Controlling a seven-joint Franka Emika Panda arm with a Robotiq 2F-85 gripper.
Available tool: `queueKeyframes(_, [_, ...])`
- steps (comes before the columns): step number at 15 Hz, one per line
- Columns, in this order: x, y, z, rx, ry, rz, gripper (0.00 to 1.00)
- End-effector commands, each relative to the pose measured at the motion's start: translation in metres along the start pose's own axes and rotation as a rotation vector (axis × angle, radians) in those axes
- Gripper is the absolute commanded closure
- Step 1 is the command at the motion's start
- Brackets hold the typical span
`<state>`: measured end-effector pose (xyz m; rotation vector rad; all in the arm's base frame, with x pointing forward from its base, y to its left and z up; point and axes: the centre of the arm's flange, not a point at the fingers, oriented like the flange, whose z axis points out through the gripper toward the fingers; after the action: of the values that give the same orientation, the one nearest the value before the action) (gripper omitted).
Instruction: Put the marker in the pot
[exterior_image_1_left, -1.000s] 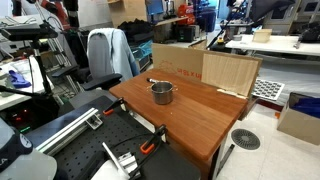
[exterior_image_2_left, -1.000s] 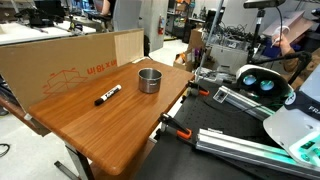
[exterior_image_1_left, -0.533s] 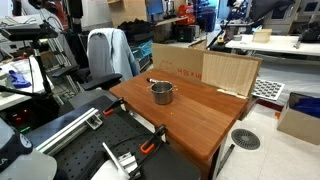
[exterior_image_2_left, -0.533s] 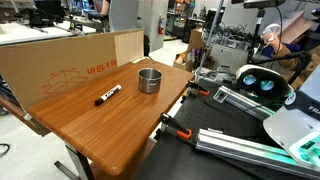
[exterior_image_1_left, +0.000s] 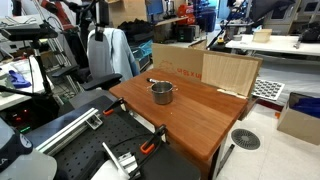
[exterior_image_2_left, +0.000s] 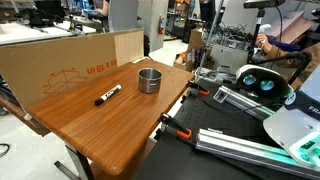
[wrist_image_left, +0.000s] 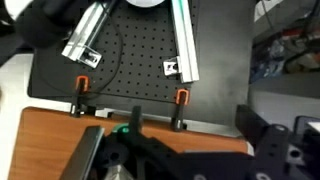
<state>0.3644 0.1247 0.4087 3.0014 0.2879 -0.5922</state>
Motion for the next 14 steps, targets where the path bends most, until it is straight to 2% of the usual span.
queueKeyframes(1, [0.038, -0.013, -0.001, -0.088, -0.050, -0.170, 0.00])
queueKeyframes(7, [0.095, -0.026, 0.007, -0.191, -0.044, -0.461, 0.00])
queueKeyframes(14, [0.153, -0.035, 0.006, -0.266, 0.046, -0.808, 0.00])
